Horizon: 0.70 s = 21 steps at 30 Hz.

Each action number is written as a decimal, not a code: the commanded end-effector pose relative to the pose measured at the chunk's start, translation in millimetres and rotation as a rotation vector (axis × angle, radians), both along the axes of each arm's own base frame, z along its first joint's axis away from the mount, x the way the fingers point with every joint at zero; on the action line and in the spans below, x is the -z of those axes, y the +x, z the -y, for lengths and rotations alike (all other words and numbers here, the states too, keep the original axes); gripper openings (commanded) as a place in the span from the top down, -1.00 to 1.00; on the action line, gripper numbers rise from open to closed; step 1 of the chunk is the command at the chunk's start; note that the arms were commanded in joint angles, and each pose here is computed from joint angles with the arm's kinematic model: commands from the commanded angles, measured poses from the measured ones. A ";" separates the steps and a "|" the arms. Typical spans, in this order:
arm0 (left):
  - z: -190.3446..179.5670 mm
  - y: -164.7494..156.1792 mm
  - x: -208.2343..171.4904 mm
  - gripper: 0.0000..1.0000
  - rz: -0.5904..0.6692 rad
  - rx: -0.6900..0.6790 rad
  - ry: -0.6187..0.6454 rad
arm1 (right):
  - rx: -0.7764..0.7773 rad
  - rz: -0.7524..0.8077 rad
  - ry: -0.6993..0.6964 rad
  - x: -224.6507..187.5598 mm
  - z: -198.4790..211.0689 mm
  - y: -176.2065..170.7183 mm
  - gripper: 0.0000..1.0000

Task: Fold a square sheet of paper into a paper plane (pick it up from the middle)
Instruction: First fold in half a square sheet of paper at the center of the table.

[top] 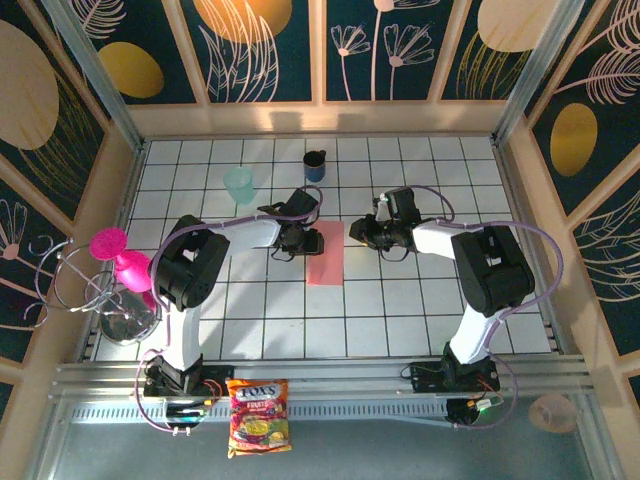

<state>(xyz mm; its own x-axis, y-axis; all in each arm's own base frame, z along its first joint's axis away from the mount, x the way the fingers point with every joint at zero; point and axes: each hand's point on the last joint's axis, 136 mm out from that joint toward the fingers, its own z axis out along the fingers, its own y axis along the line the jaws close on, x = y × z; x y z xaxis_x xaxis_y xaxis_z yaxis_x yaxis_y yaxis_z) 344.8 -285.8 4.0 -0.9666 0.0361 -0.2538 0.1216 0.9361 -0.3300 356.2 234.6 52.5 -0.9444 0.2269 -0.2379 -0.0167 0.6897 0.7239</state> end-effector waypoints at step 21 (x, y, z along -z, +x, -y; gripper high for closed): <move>-32.7 -26.5 93.8 0.20 -0.120 -0.003 0.176 | -0.145 -0.013 0.066 0.1 -42.9 -18.4 0.59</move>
